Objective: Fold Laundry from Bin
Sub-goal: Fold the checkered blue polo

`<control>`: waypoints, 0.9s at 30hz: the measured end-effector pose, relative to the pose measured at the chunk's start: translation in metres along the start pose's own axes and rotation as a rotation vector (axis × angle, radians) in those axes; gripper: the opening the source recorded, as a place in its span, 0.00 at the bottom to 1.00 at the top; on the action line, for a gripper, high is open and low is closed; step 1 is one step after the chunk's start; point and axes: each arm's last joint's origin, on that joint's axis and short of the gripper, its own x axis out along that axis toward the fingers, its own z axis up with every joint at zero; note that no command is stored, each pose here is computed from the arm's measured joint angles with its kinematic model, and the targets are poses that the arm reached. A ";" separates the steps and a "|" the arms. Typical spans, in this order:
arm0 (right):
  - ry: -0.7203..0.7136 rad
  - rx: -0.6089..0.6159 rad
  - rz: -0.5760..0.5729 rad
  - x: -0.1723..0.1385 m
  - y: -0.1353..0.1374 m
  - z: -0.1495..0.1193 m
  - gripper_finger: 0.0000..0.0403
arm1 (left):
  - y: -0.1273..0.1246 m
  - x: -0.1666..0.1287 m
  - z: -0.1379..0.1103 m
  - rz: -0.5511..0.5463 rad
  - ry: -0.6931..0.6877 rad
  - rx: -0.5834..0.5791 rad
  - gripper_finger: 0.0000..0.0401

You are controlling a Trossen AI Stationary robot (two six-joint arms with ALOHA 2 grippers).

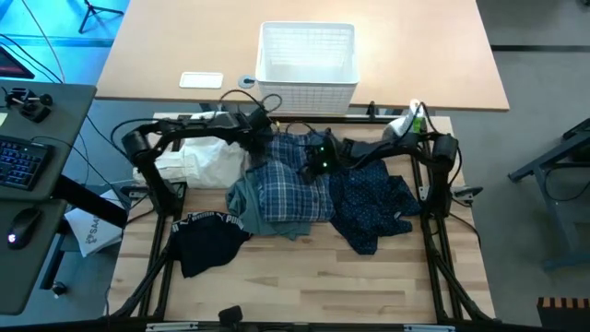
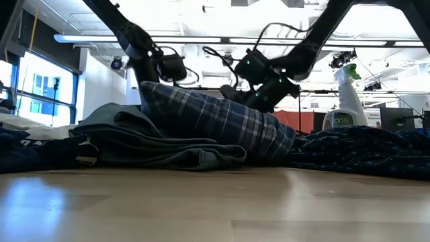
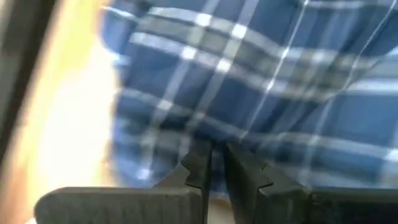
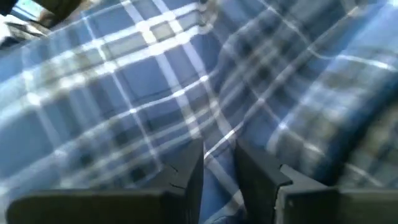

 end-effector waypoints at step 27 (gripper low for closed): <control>-0.091 0.070 -0.333 -0.071 0.046 0.028 0.18 | -0.040 -0.066 -0.006 -0.182 -0.238 -0.085 0.00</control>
